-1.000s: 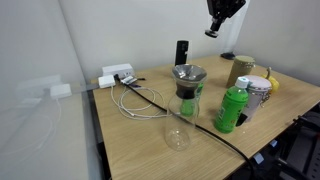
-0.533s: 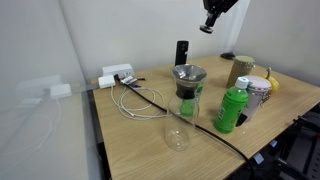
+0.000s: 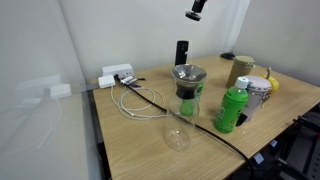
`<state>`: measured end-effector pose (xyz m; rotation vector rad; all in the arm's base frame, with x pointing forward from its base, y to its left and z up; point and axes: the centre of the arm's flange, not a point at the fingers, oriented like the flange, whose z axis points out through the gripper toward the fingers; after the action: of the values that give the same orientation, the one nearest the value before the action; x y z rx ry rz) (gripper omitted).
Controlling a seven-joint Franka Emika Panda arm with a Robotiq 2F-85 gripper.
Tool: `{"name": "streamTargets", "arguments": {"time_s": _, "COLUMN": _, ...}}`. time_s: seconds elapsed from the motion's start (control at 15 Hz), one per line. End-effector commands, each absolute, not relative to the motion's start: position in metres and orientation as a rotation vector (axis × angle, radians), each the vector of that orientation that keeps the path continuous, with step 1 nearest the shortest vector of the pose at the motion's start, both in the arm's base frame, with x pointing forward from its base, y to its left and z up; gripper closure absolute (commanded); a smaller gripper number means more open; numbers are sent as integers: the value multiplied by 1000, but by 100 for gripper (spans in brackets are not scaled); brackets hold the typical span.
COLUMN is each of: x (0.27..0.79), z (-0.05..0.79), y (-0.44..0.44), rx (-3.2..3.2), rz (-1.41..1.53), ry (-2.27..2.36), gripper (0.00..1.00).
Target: Pick the silver object from the table and put it on top of the clear bottle on the left
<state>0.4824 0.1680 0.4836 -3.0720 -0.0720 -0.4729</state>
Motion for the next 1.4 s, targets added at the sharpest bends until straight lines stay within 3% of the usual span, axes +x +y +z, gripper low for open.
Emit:
{"name": "streamTargets", "arguments": {"time_s": 0.0, "x": 478, "z": 480, "y": 184, "rx": -3044, "rz": -372, "ry": -269, "gripper": 99}}
{"name": "streamTargets", "arguments": {"time_s": 0.73, "x": 442, "z": 455, "y": 225, "rx": -2955, "rz": -93, "ry": -474, "gripper": 99}}
{"name": "streamTargets", "arguments": {"time_s": 0.8, "x": 442, "z": 455, "y": 229, "rx": -2995, "rz": -149, "ry": -472, "gripper": 94}}
{"name": "streamTargets", "arguments": {"time_s": 1.33, "x": 435, "z": 451, "y": 242, "rx": -3039, "rz": -142, "ry": -583, "gripper": 99}}
